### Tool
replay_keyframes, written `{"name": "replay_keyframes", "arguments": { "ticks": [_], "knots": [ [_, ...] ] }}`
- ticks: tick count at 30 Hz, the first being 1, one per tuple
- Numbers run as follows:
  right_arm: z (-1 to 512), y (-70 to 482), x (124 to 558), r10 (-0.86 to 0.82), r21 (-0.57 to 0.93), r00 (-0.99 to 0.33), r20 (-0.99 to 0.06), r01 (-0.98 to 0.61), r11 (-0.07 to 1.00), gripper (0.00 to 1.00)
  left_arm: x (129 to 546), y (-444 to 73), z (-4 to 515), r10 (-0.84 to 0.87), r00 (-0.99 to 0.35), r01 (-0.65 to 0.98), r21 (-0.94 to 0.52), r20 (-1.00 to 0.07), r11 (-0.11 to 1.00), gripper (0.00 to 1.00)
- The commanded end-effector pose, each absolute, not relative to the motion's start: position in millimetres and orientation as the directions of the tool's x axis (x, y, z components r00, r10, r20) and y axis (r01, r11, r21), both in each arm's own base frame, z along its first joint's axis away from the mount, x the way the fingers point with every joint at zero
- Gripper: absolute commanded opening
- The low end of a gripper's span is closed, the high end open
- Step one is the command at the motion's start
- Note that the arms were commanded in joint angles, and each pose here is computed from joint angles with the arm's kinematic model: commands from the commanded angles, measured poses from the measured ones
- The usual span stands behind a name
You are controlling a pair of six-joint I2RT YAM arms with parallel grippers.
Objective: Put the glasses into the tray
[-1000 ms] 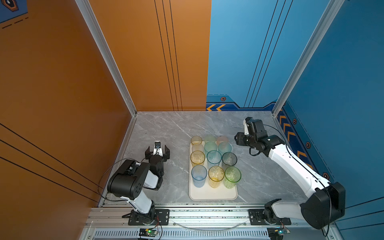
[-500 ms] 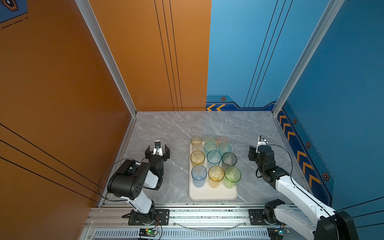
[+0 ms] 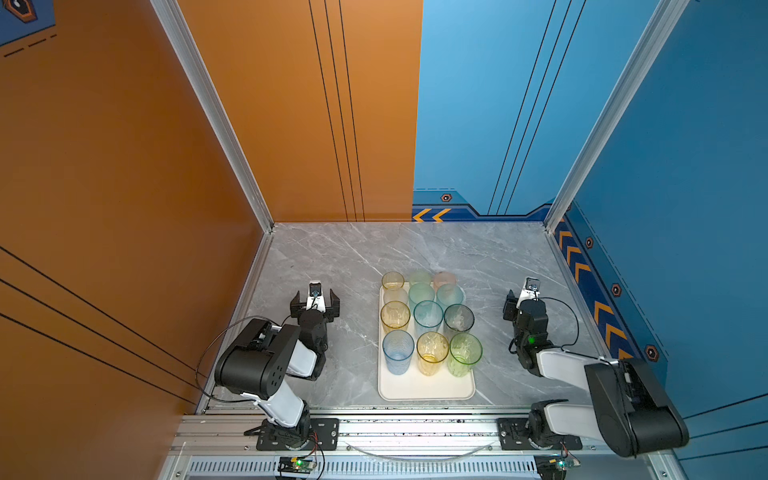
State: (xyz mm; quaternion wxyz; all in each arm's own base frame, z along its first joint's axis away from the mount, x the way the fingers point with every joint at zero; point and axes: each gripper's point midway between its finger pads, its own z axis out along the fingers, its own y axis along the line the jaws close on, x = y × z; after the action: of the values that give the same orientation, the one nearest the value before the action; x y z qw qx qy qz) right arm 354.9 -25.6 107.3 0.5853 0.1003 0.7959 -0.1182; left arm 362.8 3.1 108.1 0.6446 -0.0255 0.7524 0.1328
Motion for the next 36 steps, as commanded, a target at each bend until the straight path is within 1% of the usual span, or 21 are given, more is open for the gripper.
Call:
{"name": "replay_keyframes", "arguments": {
  "ticks": [1,7,10,14,15,17,18,19,20,36],
  "knots": [
    [121.8,-30.8,363.0,0.01,-0.051,-0.183,-0.983,0.326,0.944,0.62,363.2,-0.1,109.4,0.146,-0.157,-0.194,0.175,-0.977,0.965,0.98],
    [105.9,-21.2,374.0,-0.016,-0.076,-0.215,-0.977,0.275,0.958,0.61,363.1,-0.2,109.4,0.146,-0.157,-0.193,0.175,-0.977,0.965,0.98],
    [102.1,-20.1,380.0,-0.014,-0.086,-0.266,-0.964,0.261,0.962,0.61,363.3,-0.2,109.3,0.146,-0.157,-0.193,0.175,-0.977,0.965,0.98],
    [95.1,-28.8,388.9,0.056,-0.024,-0.309,-0.949,0.247,0.969,0.62,363.9,0.2,109.8,0.145,-0.156,-0.196,0.175,-0.977,0.965,0.98],
    [95.0,-30.6,389.0,0.071,-0.003,-0.305,-0.95,0.237,0.971,0.65,364.1,0.5,108.7,0.147,-0.161,-0.196,0.178,-0.976,0.964,0.97],
    [95.4,-30.4,389.1,0.065,-0.012,-0.305,-0.95,0.244,0.97,0.73,365.2,0.9,109.6,0.145,-0.162,-0.198,0.176,-0.976,0.964,0.98],
    [95.4,-30.1,389.2,0.065,-0.011,-0.305,-0.95,0.243,0.97,0.78,365.6,1.2,109.2,0.144,-0.165,-0.198,0.175,-0.976,0.964,0.98],
    [95.5,-30.0,389.2,0.065,-0.012,-0.305,-0.95,0.243,0.97,0.98,365.4,1.4,108.4,0.143,-0.168,-0.198,0.175,-0.975,0.964,0.98],
    [95.0,-30.1,388.9,0.064,-0.013,-0.306,-0.95,0.243,0.97,1.0,365.6,1.0,108.7,0.143,-0.167,-0.197,0.175,-0.976,0.965,0.98],
    [96.2,-29.7,388.5,0.058,-0.02,-0.302,-0.952,0.249,0.968,1.0,365.5,1.4,108.8,0.142,-0.167,-0.198,0.175,-0.976,0.965,0.98]
  ]
}}
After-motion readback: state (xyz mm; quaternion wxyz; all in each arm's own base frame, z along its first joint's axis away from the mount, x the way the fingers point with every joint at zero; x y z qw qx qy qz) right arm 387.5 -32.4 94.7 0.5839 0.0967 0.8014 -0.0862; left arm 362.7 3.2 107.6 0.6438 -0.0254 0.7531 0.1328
